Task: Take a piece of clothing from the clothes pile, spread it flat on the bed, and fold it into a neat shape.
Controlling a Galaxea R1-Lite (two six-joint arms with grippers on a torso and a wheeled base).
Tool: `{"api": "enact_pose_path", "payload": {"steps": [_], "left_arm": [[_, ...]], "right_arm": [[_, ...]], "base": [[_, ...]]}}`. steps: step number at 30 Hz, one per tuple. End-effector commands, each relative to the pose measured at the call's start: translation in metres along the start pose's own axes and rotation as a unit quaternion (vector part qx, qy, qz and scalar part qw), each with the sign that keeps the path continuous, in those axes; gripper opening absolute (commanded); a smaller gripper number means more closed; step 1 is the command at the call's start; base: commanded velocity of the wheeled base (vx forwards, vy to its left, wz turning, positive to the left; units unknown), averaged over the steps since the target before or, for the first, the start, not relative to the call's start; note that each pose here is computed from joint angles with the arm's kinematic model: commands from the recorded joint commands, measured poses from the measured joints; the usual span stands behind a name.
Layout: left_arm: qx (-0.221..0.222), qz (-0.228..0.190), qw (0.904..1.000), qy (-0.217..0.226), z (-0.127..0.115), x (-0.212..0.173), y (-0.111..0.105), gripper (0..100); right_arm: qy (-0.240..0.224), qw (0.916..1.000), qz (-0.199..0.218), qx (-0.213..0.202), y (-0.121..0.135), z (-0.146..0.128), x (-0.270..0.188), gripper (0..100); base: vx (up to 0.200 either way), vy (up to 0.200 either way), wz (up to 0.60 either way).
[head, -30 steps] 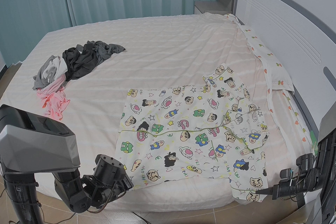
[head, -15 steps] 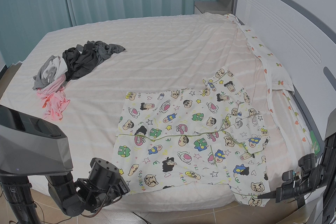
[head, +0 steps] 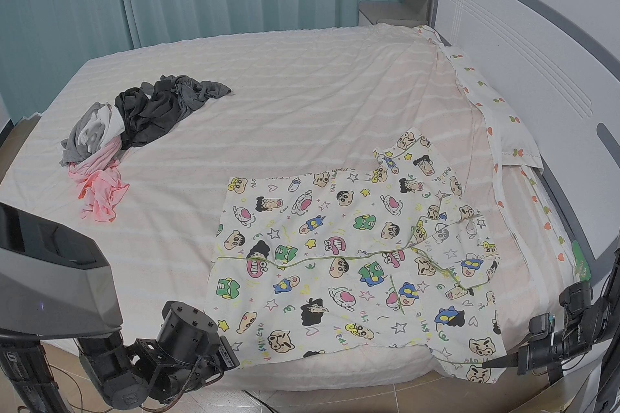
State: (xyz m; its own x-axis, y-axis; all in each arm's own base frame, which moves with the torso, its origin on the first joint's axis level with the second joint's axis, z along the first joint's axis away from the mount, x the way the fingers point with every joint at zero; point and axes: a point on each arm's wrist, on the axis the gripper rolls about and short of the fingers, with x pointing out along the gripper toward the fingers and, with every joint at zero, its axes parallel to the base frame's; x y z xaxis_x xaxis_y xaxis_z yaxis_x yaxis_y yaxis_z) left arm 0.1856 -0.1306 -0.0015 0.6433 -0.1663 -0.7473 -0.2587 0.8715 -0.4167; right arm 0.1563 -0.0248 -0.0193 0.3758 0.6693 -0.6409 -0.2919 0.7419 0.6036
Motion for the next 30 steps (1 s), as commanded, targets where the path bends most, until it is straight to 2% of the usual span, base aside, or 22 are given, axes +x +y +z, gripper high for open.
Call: {"api": "enact_pose_path", "payload": {"steps": [1,9,14,20,30], "left_arm": [[-0.012,-0.038,0.9989,-0.024,0.011,-0.013,-0.010,0],[-0.044,-0.109,0.9910,-0.065,0.040,-0.026,-0.031,0],[-0.054,-0.114,0.9888,-0.080,0.052,-0.019,-0.039,0],[-0.064,-0.091,0.9904,-0.082,0.066,-0.001,-0.045,0],[-0.079,-0.052,0.9923,-0.080,0.084,0.024,-0.045,0]], "right_arm": [[-0.035,0.9988,0.015,-0.030,0.010,0.005,-0.009,0],[-0.080,0.9945,0.037,-0.057,0.011,0.017,-0.012,0],[-0.104,0.9910,0.044,-0.072,0.010,0.028,-0.012,0],[-0.146,0.9847,0.042,-0.085,0.003,0.052,-0.012,0],[-0.178,0.9808,0.049,-0.063,-0.009,0.086,-0.010,0]], "base": [[0.000,0.000,0.00],[0.000,0.000,0.00],[0.000,0.000,0.00],[0.000,0.000,0.00],[0.000,0.000,0.00]]}}
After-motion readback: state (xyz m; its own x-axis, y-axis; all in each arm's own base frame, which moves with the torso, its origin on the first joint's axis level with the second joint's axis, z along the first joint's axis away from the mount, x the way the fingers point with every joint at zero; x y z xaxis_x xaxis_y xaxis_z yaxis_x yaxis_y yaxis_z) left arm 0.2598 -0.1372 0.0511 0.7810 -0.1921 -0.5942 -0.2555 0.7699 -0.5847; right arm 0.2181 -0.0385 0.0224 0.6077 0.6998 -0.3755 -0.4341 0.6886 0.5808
